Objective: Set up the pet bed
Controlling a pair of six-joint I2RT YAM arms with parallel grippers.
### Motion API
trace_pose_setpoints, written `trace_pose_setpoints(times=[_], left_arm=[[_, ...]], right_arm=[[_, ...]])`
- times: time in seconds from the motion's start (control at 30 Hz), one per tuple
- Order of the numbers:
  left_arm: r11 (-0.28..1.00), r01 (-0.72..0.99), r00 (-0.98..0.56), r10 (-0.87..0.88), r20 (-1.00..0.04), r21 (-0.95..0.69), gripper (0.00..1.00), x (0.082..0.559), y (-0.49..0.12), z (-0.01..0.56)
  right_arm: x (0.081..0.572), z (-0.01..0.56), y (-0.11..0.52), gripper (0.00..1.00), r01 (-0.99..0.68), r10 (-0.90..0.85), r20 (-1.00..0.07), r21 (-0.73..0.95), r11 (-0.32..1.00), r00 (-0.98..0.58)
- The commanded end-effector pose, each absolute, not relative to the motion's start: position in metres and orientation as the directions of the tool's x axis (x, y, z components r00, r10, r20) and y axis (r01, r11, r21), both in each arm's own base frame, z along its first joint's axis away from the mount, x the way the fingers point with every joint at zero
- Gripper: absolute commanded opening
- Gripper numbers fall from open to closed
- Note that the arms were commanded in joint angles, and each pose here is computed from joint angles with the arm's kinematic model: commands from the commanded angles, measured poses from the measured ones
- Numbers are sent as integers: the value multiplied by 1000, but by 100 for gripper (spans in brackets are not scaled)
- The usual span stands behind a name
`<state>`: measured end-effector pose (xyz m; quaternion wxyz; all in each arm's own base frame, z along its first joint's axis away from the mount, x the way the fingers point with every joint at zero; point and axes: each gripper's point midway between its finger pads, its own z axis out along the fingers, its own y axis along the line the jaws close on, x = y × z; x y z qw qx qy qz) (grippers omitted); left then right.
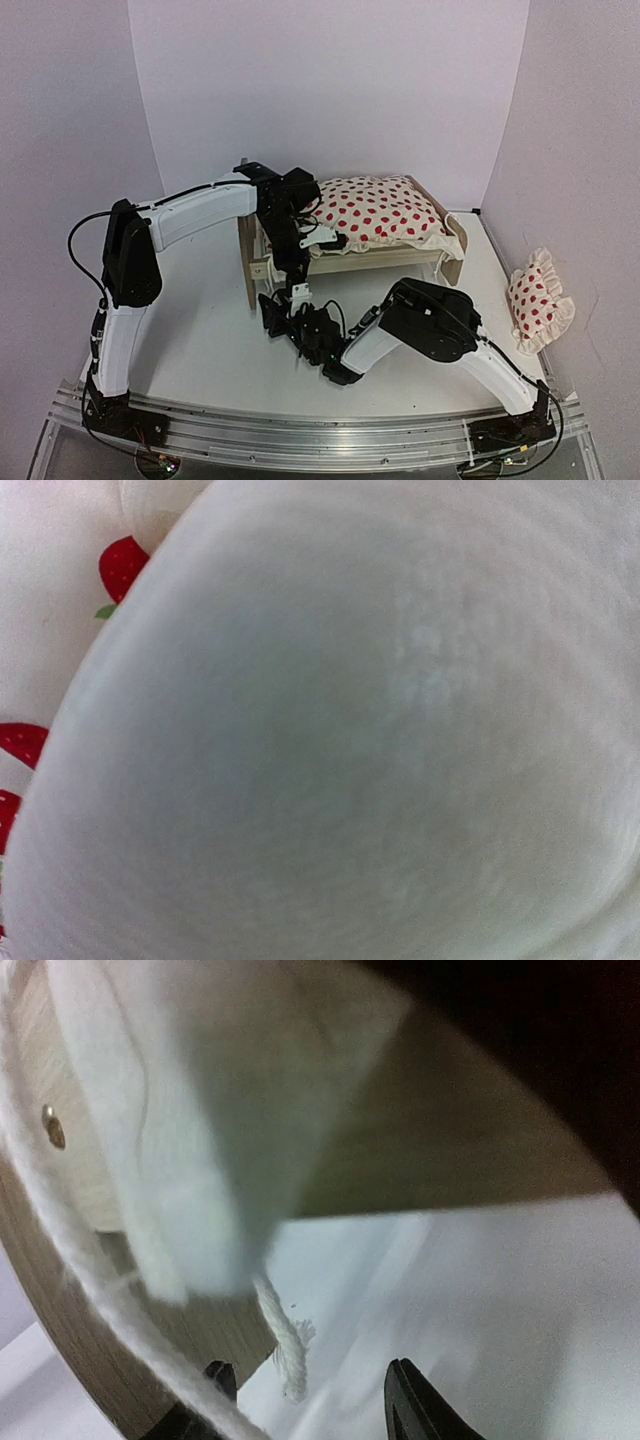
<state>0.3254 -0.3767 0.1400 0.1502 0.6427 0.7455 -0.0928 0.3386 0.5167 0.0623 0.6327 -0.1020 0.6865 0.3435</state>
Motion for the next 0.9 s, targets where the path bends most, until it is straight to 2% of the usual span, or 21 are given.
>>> trace_pose_setpoints(times=[0.0,0.03,0.13,0.2,0.4,0.57,0.7,0.87], left_arm=[[228,969,-144,834,-533,96,0,337,-400,207],[228,969,-142,834,-534,98,0,338,-401,207],[229,968,-139,831,-539,103,0,339,-401,210],[232,966,-138,833,-535,113,0,340,-400,209],[252,939,-109,865,-491,234,0,372,-375,192],[260,925,-108,879,-465,276,0,398,-353,174],[223,938,-86,890,-448,265,0,392,-347,148],[238,935,-99,889,-447,265,0,407,-334,126]], right_arm=[[350,80,527,46,-607,387,-910,392,691,-147],[352,78,529,41,-606,388,-909,397,689,-153],[354,72,533,14,-603,390,-904,411,684,-173],[353,73,530,1,-596,396,-900,420,685,-180],[335,90,505,0,-595,346,-920,385,705,-186],[289,101,500,0,-673,268,-933,359,646,-241],[263,95,506,0,-710,206,-913,403,578,-351],[253,68,505,0,-642,151,-838,505,576,-524]])
